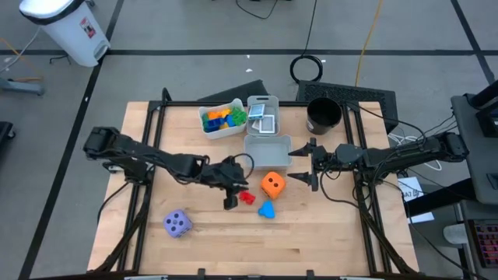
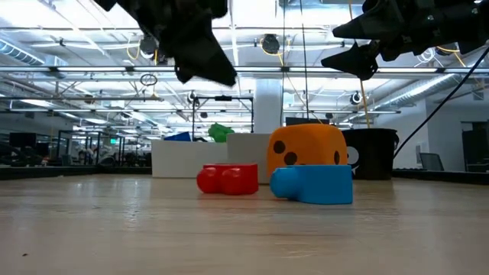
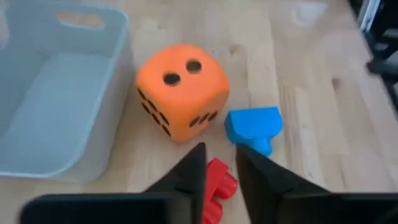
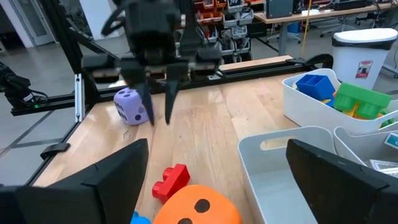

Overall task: Pick & Place Toys
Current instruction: Put the red game piece into the white bin

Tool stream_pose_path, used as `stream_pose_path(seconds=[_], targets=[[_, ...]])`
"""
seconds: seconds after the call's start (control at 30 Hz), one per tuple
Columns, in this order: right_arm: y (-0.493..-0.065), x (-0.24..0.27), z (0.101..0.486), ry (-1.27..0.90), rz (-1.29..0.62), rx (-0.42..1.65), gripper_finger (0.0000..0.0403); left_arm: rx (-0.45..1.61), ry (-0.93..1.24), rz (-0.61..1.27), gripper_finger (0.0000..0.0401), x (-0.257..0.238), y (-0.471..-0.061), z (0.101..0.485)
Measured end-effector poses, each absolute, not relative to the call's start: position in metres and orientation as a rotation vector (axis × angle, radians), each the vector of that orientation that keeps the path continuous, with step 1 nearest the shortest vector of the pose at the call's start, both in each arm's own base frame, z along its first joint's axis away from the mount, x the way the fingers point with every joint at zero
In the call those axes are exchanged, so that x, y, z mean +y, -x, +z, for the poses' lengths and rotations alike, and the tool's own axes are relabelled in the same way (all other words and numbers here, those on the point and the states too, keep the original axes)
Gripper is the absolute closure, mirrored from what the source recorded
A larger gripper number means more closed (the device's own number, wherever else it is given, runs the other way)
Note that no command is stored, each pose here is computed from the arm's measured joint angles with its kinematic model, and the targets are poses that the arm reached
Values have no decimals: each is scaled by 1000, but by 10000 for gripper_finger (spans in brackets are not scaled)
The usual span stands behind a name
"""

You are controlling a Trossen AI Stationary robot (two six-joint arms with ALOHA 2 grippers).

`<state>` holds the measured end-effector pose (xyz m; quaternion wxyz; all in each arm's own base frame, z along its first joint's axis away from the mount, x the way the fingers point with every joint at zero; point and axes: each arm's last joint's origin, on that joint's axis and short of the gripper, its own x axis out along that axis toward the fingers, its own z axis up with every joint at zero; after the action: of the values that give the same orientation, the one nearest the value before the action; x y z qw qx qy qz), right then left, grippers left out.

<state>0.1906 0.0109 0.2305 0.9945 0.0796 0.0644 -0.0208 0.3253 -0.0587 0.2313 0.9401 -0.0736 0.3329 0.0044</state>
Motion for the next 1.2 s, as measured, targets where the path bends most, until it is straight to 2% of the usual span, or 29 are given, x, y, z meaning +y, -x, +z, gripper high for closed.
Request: stream_pose_path(seconds=[0.33, 0.47, 0.6, 0.7, 0.77, 1.03, 1.2], targets=[[-191, 11, 230, -159, -41, 131, 46, 877, -50, -61, 112, -73, -349, 152], [-191, 11, 230, -159, -41, 131, 46, 934, -71, -61, 64, -73, -354, 126], [-191, 11, 230, -159, -41, 131, 46, 941, -68, -50, 40, -73, -358, 115], [-191, 11, 230, -159, -41, 131, 46, 943, -52, -19, 47, -72, -358, 114], [-191, 11, 230, -159, -41, 131, 46, 940, -52, -28, 68, -72, -357, 116], [-191, 11, 230, -159, -41, 131, 46, 942, -12, -28, 231, -72, -356, 119], [-191, 11, 230, -159, -41, 131, 46, 921, 25, -3, 231, -66, -351, 136]])
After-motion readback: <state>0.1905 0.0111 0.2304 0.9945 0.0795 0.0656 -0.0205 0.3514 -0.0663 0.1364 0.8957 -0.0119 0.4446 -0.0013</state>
